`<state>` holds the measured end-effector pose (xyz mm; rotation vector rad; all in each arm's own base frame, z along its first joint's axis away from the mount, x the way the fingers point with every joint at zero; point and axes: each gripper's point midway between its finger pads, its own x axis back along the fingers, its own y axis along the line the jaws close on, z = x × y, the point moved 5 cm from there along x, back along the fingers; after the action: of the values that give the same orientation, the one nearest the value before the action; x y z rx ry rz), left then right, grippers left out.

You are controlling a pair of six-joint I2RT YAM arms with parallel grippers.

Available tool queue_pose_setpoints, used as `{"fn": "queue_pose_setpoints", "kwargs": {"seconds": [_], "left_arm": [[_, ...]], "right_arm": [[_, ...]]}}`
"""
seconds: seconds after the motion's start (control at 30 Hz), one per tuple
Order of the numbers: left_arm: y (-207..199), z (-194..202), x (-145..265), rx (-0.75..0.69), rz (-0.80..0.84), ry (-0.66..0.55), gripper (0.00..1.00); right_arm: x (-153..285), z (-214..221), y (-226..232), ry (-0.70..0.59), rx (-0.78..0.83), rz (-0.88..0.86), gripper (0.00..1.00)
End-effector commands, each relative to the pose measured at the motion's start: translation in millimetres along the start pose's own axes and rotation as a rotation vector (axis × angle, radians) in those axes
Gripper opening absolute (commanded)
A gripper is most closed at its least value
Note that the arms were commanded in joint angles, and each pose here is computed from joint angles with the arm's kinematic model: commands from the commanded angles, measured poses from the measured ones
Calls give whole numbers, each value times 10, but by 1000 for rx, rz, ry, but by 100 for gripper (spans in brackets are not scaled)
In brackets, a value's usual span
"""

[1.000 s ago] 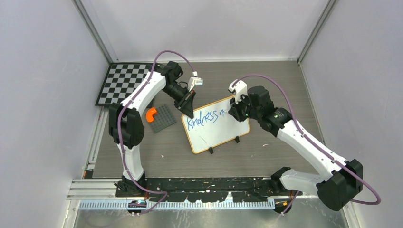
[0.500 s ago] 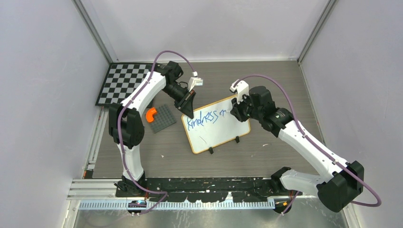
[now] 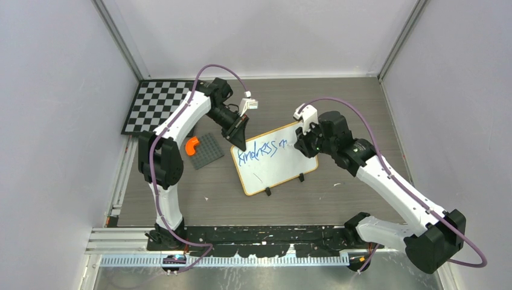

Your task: Write a sentence on the whiteboard

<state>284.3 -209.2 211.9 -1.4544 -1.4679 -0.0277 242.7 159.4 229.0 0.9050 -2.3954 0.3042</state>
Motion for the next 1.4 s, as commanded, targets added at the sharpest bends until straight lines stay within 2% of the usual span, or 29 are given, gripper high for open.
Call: {"fn": "queue_pose_setpoints", "kwargs": {"seconds": [0.0,0.17,0.67,1.13,1.37], "left_arm": [[-87,-77,-22,-33,27,-14,0],[-91,-76,-18,-37,25,-13,0],[-91,-80,-18,-40,27,-18,0],[-82,-74,-25,-39,28,-14,0],[-88,-64,-22,-38,27,-12,0]], "right_arm": [[173,-318,-87,-136,-20,70,0],[133,-361,-166,-155,-39,126,0],[4,-378,-148,-150,-36,92,0],[-62,-79,-108,-34,-5,58,0],[-21,-77,-139,-34,7,83,0]]}}
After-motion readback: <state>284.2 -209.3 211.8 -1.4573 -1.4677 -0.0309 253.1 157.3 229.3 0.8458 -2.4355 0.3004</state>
